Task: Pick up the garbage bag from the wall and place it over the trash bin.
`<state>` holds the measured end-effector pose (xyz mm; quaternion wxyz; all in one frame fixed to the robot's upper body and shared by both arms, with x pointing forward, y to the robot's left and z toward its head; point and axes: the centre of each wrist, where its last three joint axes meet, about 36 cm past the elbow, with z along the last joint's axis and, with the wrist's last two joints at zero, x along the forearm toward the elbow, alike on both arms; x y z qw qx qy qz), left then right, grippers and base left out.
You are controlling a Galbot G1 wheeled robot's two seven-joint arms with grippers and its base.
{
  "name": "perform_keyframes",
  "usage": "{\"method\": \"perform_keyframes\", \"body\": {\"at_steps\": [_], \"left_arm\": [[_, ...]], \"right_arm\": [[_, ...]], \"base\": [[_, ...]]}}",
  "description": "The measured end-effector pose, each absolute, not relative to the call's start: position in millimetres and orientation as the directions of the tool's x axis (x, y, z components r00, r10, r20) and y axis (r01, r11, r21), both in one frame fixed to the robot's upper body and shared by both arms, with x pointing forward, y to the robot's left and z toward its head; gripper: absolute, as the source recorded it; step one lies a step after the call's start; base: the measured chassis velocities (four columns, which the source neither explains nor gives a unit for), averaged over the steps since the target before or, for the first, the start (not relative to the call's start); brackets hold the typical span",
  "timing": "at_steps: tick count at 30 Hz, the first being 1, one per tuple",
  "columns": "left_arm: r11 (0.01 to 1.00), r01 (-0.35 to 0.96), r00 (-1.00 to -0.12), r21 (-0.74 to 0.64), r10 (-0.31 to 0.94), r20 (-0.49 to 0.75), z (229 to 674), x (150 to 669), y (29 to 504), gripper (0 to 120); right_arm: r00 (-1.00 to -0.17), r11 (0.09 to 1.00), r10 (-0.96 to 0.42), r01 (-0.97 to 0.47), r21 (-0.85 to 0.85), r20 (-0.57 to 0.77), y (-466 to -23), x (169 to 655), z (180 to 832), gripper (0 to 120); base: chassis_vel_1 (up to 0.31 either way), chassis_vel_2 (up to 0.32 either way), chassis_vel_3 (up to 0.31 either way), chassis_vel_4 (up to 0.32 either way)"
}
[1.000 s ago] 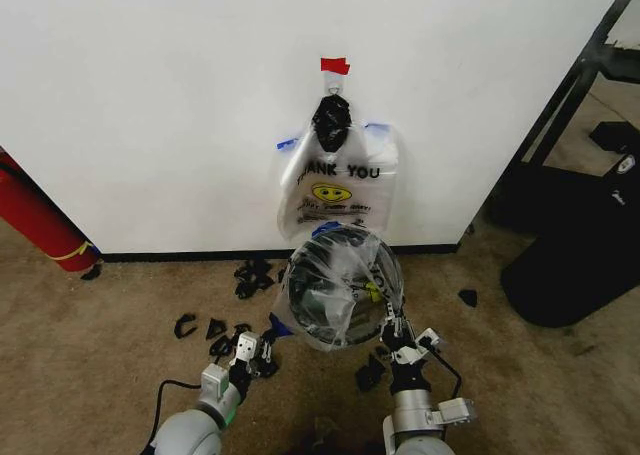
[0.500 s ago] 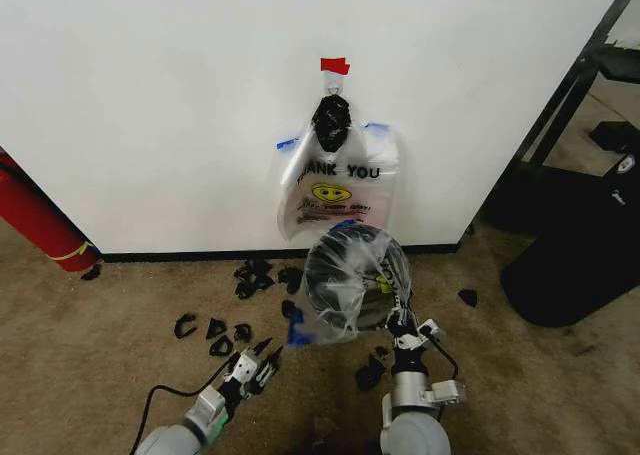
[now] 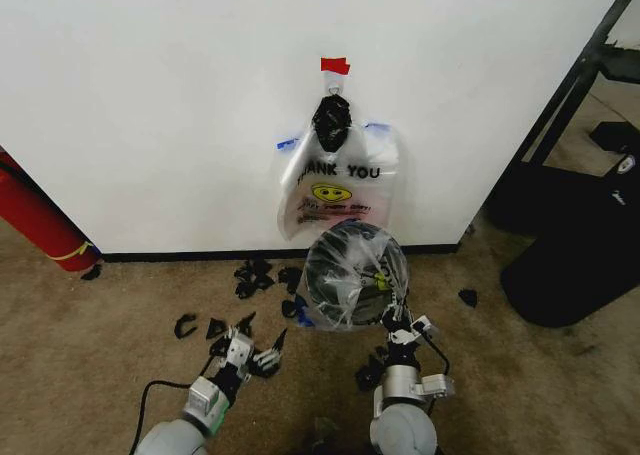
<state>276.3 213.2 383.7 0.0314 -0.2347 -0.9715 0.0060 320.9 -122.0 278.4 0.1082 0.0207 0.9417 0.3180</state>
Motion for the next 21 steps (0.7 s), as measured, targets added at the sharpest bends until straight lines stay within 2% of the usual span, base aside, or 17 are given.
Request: {"method": "perform_keyframes", "body": {"at_steps": [5,8,9,12,13,16,21], "left_arm": [[0.86,0.497,-0.864,-0.114,0.503,0.028,389,268,190,66],[0.861,0.49,-0.868,-0.136,0.496,0.015,385,275,179,53],[0.861,0.49,-0.868,-0.136,0.496,0.015,385,275,179,53],[0.862,0.486,-0.87,-0.147,0.492,0.008,386,278,174,41],[0.861,0.487,-0.87,-0.146,0.493,0.008,387,279,173,33],[0.862,0.489,-0.869,-0.137,0.495,0.01,386,282,174,27],[0.858,0.512,-0.857,-0.05,0.514,0.033,381,295,197,7]], "right_arm": [[-0.971,0.817,0.087,-0.058,0.573,-0.223,-111,320,276,1],[-0.963,0.845,0.067,-0.085,0.528,-0.262,-107,319,272,1],[-0.963,0.845,0.067,-0.085,0.528,-0.262,-107,319,272,1],[-0.959,0.872,0.045,-0.099,0.479,-0.281,-107,316,266,1],[-0.958,0.882,0.036,-0.103,0.459,-0.284,-107,315,264,1],[-0.958,0.887,0.029,-0.107,0.449,-0.286,-107,315,263,1],[-0.955,0.889,0.027,-0.113,0.444,-0.297,-107,322,266,1]], "base": [[0.0,0.0,0.0,0.0],[0.0,0.0,0.0,0.0],[0.0,0.0,0.0,0.0],[0.0,0.0,0.0,0.0],[0.0,0.0,0.0,0.0],[0.0,0.0,0.0,0.0],[0.0,0.0,0.0,0.0]]}}
